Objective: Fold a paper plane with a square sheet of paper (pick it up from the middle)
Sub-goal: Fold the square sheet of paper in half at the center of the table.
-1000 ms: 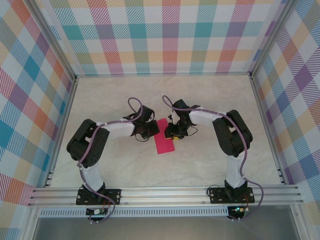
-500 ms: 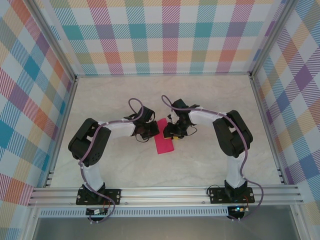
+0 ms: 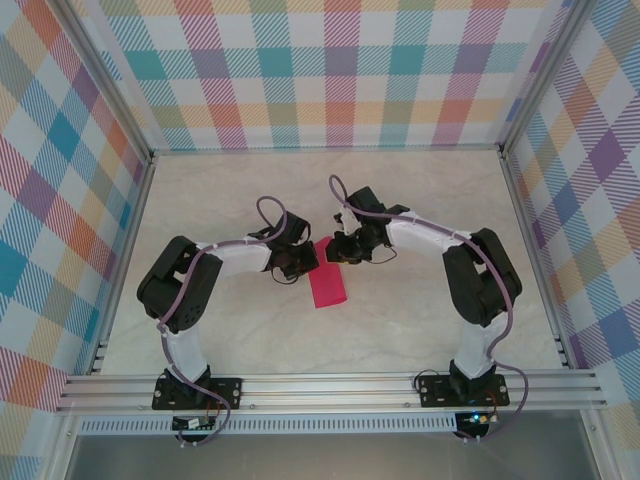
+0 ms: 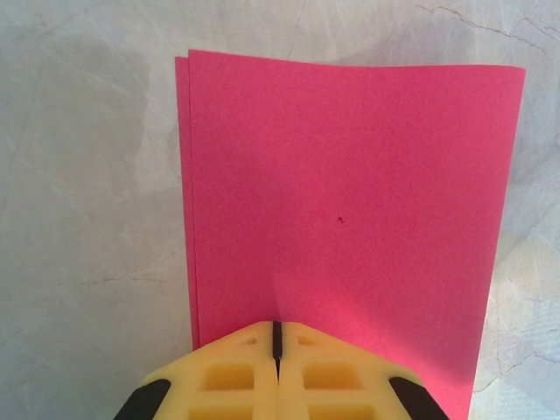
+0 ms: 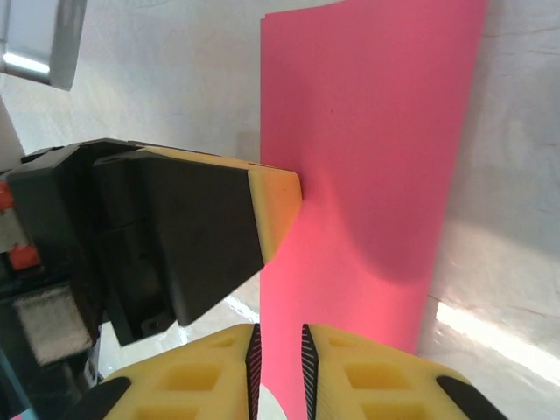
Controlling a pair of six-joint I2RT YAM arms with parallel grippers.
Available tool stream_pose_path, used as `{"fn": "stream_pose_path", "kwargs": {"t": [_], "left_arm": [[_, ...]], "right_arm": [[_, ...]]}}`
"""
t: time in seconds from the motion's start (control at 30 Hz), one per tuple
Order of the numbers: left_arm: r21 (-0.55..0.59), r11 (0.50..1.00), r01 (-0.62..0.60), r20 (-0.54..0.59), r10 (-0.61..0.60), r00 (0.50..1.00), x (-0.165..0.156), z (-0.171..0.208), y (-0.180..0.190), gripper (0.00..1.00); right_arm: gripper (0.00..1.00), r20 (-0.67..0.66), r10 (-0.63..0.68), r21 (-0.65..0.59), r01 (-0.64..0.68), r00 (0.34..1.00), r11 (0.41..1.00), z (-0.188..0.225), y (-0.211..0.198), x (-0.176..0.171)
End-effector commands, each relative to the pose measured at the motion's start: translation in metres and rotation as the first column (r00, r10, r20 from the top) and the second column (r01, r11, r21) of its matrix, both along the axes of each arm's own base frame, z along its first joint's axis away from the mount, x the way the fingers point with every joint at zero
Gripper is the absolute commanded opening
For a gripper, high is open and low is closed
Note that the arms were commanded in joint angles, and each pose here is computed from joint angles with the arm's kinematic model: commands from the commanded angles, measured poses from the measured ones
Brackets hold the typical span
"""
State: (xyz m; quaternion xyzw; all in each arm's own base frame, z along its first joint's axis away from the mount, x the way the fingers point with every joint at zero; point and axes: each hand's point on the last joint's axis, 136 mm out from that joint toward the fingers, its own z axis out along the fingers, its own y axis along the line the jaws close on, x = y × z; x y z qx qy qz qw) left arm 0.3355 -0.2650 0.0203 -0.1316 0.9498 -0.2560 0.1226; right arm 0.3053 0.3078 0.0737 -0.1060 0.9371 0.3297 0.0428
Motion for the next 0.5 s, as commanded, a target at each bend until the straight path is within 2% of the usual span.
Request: {"fn": "stream_pose_path", "kwargs": {"t": [0.0, 0.2, 0.47], "left_arm": [[0.105, 0.994, 0.009, -0.102, 0.002, 0.995, -0.023, -0.033, 0.012, 0.05], [0.121, 0.993, 0.01, -0.114, 0.004, 0.994, -0.026, -0.037, 0.015, 0.05], [0.153, 0.988, 0.013, -0.13, 0.007, 0.992, -0.03, -0.045, 0.021, 0.05]], "right_arm": [[0.21, -0.082, 0.026, 0.023, -0.024, 0.996, 0.999, -0.023, 0.005, -0.01], [0.2, -0.111, -0.015, -0.067, 0.008, 0.994, 0.998, -0.054, -0.019, -0.012], [0.19, -0.156, -0.042, -0.091, 0.028, 0.987, 0.995, -0.078, -0.038, -0.018]]}}
